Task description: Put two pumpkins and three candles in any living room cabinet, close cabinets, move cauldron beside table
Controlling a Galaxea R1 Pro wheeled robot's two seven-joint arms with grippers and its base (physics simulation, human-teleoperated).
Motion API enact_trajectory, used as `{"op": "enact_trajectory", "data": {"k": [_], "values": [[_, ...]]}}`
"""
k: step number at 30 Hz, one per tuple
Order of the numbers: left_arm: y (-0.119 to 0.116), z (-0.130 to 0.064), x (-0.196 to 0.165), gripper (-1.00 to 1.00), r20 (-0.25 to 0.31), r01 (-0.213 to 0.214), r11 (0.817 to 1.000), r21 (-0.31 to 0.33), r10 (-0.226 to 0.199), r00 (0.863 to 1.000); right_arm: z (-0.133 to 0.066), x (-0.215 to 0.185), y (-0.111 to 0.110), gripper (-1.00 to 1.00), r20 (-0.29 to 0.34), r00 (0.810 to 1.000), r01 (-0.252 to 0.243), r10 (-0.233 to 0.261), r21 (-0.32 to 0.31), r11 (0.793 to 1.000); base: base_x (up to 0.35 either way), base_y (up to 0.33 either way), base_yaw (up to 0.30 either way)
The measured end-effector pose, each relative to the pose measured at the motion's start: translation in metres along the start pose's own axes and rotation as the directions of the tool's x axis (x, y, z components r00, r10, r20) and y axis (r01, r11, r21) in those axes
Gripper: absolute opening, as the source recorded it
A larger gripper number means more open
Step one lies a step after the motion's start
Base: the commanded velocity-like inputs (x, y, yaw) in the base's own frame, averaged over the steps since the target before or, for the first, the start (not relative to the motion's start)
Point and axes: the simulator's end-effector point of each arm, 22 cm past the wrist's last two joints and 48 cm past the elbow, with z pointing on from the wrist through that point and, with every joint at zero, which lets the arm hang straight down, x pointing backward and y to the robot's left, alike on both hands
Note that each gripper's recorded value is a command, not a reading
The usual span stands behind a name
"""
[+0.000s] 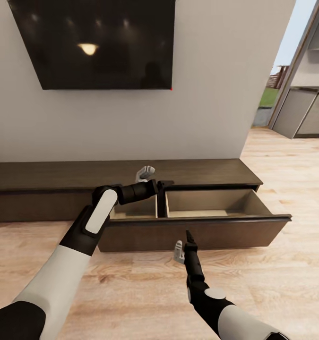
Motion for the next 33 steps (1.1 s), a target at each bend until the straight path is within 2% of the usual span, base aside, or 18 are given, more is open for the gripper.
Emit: {"op": "enact_trajectory", "data": {"k": [1, 2, 4, 6, 8, 10, 18, 23, 30, 33], "values": [[0.0, -0.001, -0.002, 1.0, -0.001, 0.0, 1.0, -0.004, 0.0, 1.0, -0.001, 0.001, -0.001, 1.0, -0.004, 1.0, -0.017, 0.017, -0.004, 1.0, -0.004, 0.0, 0.0], [0.011, -0.009, -0.009, 1.0, 0.006, 0.006, 1.0, -0.025, -0.006, 1.0, -0.002, 0.009, 0.004, 1.0, -0.031, 0.995, -0.093, 0.092, -0.021, 0.995, -0.003, 0.0, 0.0], [0.026, -0.022, -0.02, 1.0, 0.02, 0.017, 0.998, -0.053, -0.016, 1.0, -0.004, 0.018, 0.006, 1.0, -0.066, 0.984, -0.165, 0.163, -0.036, 0.986, -0.001, 0.0, 0.0], [0.035, -0.03, -0.022, 1.0, 0.011, 0.03, 0.997, -0.07, -0.029, 1.0, -0.007, 0.026, 0.011, 1.0, -0.107, 0.968, -0.232, 0.226, -0.052, 0.971, 0.0, 0.0, 0.0], [0.042, -0.032, -0.014, 1.0, -0.021, 0.053, 0.995, -0.082, -0.055, 0.998, -0.01, 0.032, 0.014, 1.0, -0.133, 0.957, -0.267, 0.257, -0.064, 0.962, 0.0, 0.0, 0.0], [0.057, -0.034, 0.004, 1.0, -0.075, 0.095, 0.989, -0.111, -0.104, 0.992, -0.016, 0.037, 0.022, 1.0, -0.162, 0.948, -0.289, 0.274, -0.084, 0.954, 0.0, 0.0, 0.0], [0.094, -0.044, 0.026, 1.0, -0.132, 0.178, 0.965, -0.195, -0.206, 0.97, -0.043, 0.043, 0.042, 1.0, -0.205, 0.942, -0.297, 0.264, -0.146, 0.944, 0.0, 0.0, 0.0], [0.109, -0.058, 0.026, 1.0, -0.138, 0.186, 0.953, -0.237, -0.223, 0.965, -0.053, 0.044, 0.043, 1.0, -0.215, 0.941, -0.298, 0.261, -0.167, 0.94, 0.0, 0.0, 0.0], [0.127, -0.076, 0.051, 1.0, -0.164, 0.214, 0.932, -0.294, -0.269, 0.949, -0.062, 0.043, 0.037, 1.0, -0.219, 0.941, -0.3, 0.258, -0.185, 0.936, 0.0, 0.0, 0.0], [0.138, -0.091, 0.05, 1.0, -0.165, 0.209, 0.922, -0.325, -0.273, 0.948, -0.065, 0.042, 0.034, 1.0, -0.219, 0.941, -0.301, 0.258, -0.192, 0.934, 0.0, 0.0, 0.0]]}}
